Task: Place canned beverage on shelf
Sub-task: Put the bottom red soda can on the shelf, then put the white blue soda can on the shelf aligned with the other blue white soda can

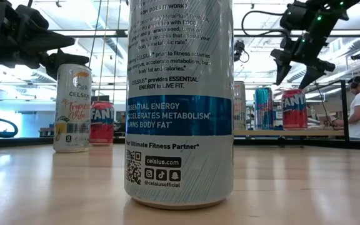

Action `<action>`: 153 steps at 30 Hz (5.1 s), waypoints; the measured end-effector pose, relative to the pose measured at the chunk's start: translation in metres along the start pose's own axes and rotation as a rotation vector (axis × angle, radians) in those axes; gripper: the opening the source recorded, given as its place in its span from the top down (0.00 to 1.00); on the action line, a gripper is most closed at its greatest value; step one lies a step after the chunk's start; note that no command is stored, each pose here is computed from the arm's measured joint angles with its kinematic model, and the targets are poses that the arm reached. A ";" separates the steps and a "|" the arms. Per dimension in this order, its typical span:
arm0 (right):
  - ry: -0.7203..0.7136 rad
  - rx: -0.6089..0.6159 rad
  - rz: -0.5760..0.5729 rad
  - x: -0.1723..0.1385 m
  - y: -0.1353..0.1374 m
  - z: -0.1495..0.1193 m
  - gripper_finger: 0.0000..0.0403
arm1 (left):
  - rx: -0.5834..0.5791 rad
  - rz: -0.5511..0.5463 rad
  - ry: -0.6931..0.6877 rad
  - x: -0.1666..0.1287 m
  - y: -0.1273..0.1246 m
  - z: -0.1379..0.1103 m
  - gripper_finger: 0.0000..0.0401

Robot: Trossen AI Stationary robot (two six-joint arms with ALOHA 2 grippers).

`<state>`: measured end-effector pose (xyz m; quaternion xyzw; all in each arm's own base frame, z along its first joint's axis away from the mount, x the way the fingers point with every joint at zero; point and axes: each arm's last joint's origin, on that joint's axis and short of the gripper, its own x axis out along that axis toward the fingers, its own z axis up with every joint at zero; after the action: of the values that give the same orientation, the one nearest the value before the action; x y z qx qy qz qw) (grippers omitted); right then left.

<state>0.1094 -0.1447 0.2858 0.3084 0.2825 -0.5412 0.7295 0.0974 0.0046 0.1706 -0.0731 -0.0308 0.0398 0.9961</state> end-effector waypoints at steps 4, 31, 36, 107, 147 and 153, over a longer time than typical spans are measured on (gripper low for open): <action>0.009 -0.013 -0.002 -0.007 -0.003 -0.004 0.02 | -0.001 0.000 0.000 0.000 0.000 0.000 0.22; 0.055 0.038 -0.079 -0.007 0.007 -0.017 0.05 | -0.008 0.000 0.000 0.000 0.000 0.000 0.22; 0.086 0.031 -0.123 0.000 0.012 -0.020 0.09 | -0.008 -0.001 0.000 0.000 0.000 0.000 0.22; 0.160 -0.018 -0.254 0.015 0.018 -0.028 0.51 | -0.001 0.000 0.000 0.000 0.000 0.000 0.22; 0.059 -0.072 0.006 -0.019 0.023 -0.029 0.55 | -0.003 0.000 0.000 0.000 0.000 0.000 0.22; 0.014 -0.114 0.134 -0.040 0.029 -0.038 0.55 | -0.018 0.000 0.000 0.000 0.000 0.000 0.22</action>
<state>0.1244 -0.0846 0.2954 0.2882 0.2969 -0.4721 0.7784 0.0974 0.0045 0.1706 -0.0819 -0.0311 0.0393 0.9954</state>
